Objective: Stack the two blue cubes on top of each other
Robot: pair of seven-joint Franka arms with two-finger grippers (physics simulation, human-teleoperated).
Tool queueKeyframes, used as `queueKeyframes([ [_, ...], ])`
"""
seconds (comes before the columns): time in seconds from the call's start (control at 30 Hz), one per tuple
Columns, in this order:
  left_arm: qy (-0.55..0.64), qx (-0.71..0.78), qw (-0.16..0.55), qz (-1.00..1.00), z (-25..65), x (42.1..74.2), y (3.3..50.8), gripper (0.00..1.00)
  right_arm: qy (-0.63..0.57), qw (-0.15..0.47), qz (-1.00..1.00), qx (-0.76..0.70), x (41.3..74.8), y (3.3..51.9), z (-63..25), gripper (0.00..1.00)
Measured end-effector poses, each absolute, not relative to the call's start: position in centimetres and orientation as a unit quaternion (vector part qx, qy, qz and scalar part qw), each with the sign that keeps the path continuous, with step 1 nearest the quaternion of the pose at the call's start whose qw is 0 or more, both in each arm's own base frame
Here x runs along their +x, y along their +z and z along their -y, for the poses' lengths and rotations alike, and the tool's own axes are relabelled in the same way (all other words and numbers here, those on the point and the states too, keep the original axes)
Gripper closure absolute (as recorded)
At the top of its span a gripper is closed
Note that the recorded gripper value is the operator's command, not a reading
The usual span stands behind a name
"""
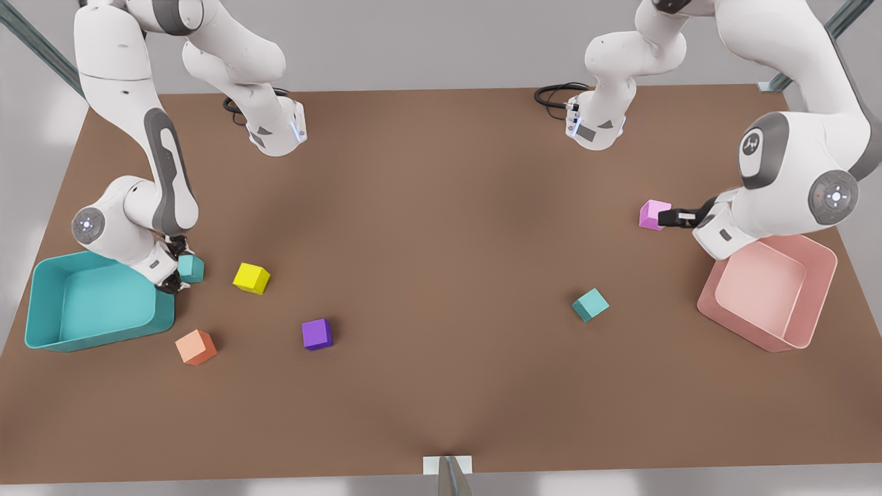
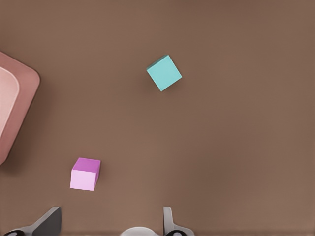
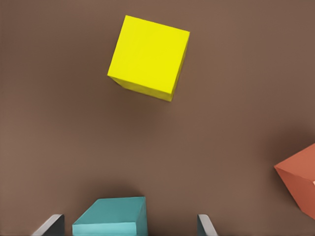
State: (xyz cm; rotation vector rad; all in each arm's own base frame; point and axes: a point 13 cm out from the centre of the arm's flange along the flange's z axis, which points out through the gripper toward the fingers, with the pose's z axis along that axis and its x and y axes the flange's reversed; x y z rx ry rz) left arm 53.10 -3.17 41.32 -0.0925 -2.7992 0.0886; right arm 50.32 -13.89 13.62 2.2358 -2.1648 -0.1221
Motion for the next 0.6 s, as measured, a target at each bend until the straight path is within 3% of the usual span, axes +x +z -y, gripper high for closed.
queueKeyframes([
  [0.23,0.032,-0.031,0.173,0.984,3.1,53.2,40.9,0.0,-0.041,0.02,0.694,0.718,50.5,12.2,14.3,0.0],
  [0.6,0.032,-0.031,0.174,0.984,3.1,53.2,40.8,0.0,-0.067,0.042,0.704,0.706,47.7,10.2,16.2,0.0],
])
